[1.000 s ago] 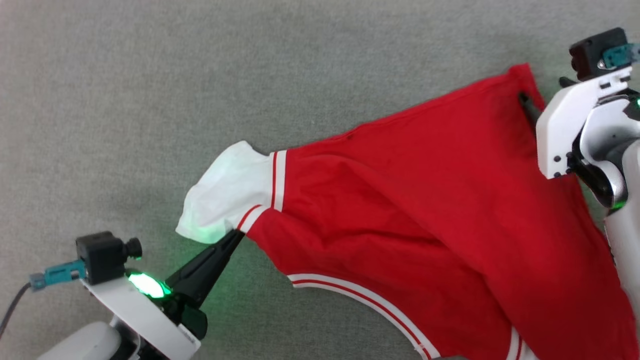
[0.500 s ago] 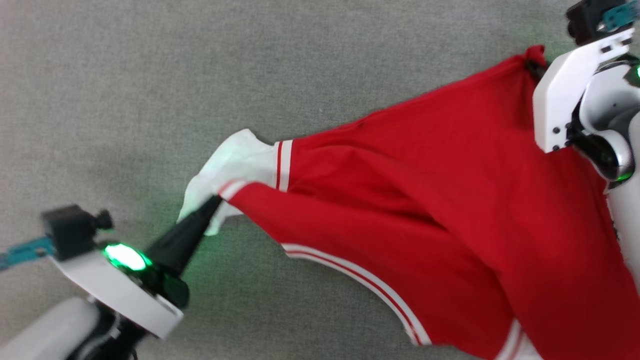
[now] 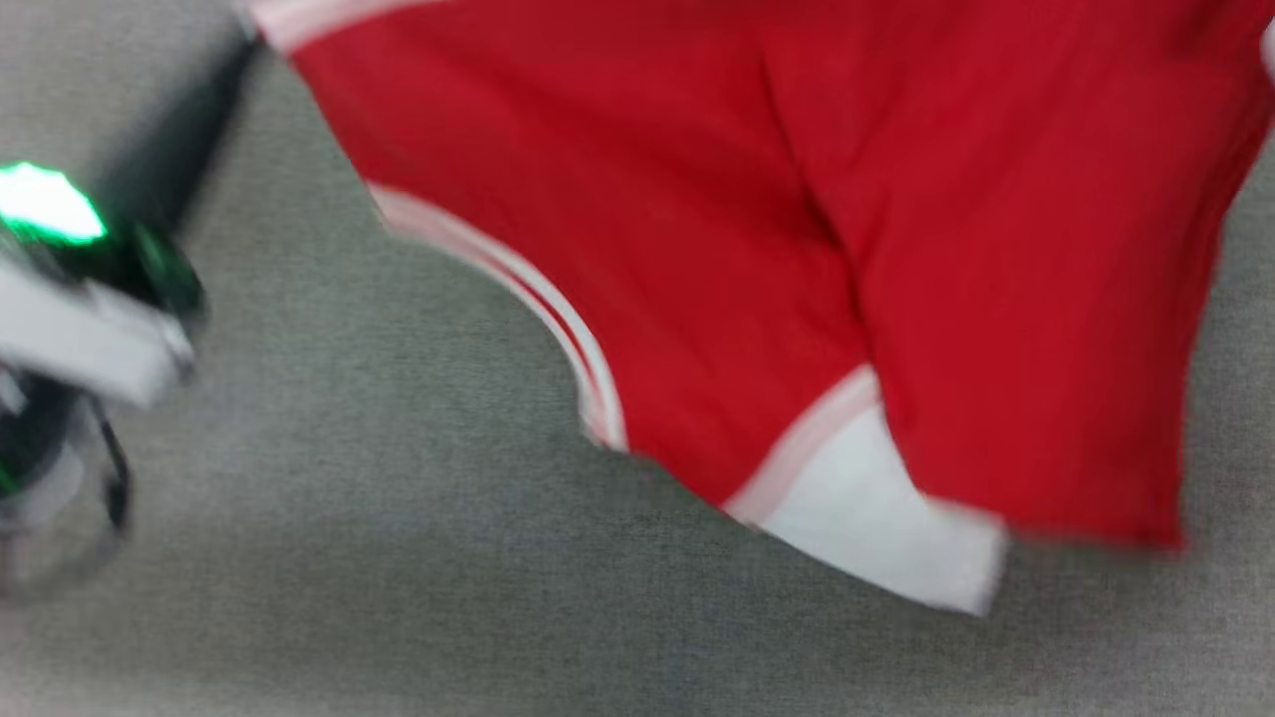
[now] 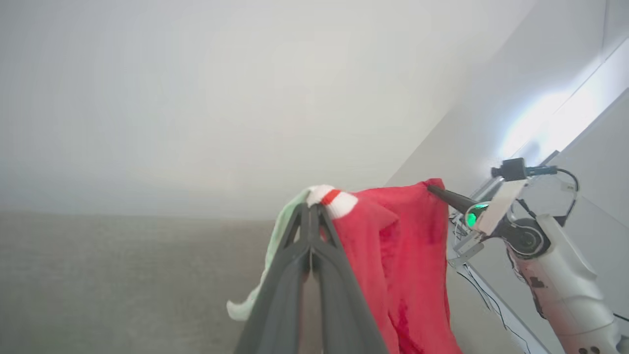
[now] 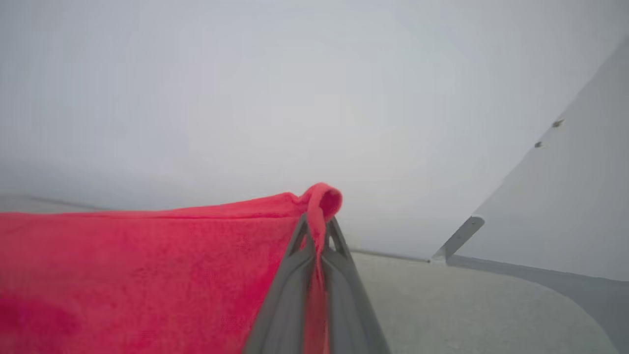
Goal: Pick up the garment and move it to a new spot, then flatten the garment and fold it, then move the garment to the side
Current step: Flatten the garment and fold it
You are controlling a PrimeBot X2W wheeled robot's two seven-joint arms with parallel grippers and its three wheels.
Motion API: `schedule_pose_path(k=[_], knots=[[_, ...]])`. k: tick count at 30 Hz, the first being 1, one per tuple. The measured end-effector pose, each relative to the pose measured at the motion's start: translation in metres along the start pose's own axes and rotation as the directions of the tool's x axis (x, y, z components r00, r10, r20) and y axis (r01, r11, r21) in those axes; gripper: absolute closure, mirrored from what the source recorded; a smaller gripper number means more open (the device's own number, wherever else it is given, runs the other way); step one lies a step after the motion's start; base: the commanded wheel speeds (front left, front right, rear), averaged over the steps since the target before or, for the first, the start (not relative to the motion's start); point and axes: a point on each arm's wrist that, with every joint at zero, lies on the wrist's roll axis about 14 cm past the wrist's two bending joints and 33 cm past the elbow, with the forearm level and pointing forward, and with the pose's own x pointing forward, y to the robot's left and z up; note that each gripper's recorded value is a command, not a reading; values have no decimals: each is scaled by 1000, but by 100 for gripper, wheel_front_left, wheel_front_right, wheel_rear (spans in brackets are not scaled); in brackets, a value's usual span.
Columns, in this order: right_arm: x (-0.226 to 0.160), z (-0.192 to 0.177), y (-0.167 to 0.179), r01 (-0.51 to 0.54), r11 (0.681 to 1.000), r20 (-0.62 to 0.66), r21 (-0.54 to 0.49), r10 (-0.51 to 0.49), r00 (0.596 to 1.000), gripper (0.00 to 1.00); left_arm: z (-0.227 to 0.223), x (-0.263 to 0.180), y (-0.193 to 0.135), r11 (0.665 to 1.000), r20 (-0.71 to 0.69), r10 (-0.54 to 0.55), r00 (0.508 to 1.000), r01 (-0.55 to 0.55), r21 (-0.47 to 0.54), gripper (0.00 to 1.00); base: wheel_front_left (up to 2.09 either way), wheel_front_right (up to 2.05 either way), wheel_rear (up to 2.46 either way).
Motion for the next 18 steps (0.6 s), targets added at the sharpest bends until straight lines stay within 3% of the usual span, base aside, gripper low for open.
schedule_pose_path(k=[4, 10, 16, 18], knots=[[0, 53, -20, 92, 995, 177, 28, -95, 980, 100, 42, 40, 7, 1000, 54, -14, 998, 13, 10, 100, 0, 0, 0], [-13, 134, -43, 196, 977, 429, 86, -213, 878, 100, 118, 95, 13, 999, 194, -24, 981, 14, 50, 100, 0, 0, 0], [-36, 192, -64, 264, 960, 581, 98, -271, 768, 100, 190, 128, -26, 991, 377, -127, 917, 104, 81, 100, 0, 0, 0], [-36, 195, -67, 285, 955, 588, 84, -279, 760, 100, 199, 132, -35, 988, 402, -152, 903, 137, 65, 100, 0, 0, 0]])
